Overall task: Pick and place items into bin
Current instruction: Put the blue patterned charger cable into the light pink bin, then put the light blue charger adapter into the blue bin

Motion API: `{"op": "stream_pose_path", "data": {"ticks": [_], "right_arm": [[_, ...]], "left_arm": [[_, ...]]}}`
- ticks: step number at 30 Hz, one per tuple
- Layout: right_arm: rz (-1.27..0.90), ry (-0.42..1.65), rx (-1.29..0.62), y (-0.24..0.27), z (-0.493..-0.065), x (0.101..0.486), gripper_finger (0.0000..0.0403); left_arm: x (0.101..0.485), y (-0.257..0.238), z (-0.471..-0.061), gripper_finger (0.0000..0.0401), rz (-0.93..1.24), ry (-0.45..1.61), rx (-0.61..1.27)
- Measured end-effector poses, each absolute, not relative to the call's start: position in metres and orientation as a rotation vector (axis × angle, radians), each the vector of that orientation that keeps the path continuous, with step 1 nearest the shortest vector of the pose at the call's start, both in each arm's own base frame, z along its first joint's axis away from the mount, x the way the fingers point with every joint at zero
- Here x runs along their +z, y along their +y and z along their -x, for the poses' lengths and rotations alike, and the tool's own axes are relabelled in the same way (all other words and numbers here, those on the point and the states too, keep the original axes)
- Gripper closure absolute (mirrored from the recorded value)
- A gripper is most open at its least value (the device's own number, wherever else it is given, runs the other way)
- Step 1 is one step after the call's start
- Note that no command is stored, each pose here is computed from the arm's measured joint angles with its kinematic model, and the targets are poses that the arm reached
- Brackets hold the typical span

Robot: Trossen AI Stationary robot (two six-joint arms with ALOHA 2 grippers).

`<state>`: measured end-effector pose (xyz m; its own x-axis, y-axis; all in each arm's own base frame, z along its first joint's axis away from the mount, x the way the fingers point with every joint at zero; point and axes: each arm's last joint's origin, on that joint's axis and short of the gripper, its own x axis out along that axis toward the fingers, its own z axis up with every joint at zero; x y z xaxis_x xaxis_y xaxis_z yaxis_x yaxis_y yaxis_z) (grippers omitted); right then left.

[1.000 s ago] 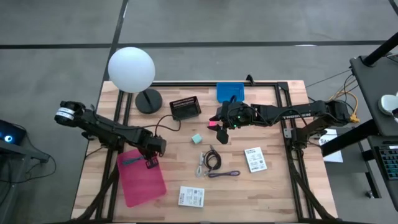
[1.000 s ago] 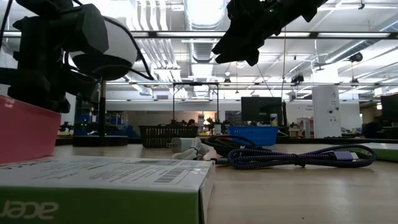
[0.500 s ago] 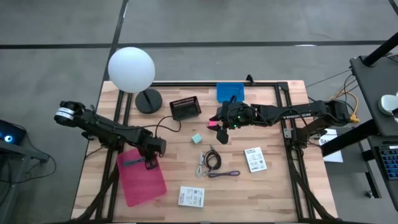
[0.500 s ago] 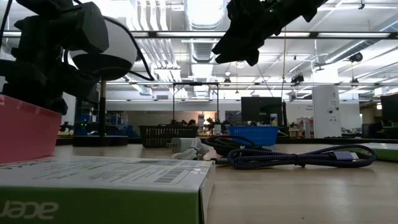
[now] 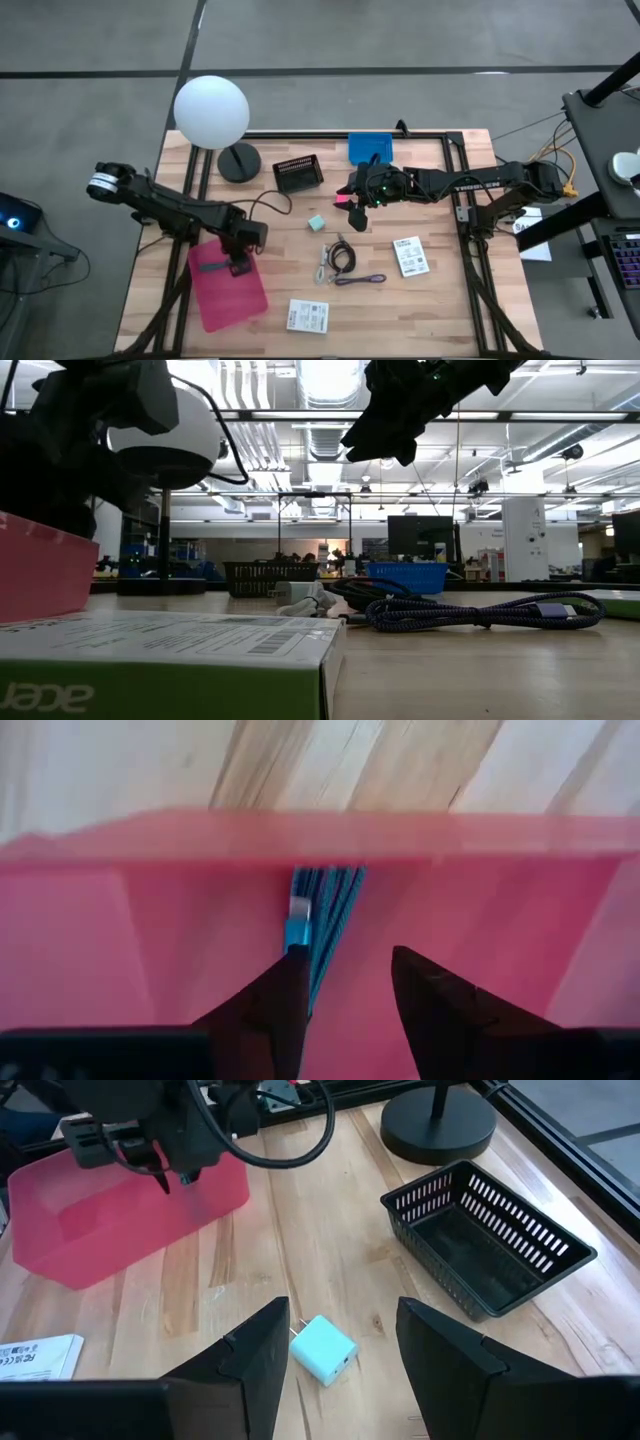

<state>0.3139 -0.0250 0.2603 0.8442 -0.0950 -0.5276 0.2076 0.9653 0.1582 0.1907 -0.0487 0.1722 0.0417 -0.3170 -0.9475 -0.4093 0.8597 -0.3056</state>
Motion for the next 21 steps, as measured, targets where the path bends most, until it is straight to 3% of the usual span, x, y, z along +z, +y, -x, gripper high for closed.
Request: {"op": "stream_pose_path", "data": {"ticks": [6,21], "right_arm": [[-0.214,0.544,-0.161,-0.025,-0.314,0.26,0.0229],[-0.214,0.544,-0.161,-0.025,-0.314,0.26,0.0229]], "left_arm": [[0.191,-0.049,-0.194,0.0273,0.612,1.554,0.095],[0.258,-0.052,-0.223,0.0273,0.615,1.248,0.106]]}}
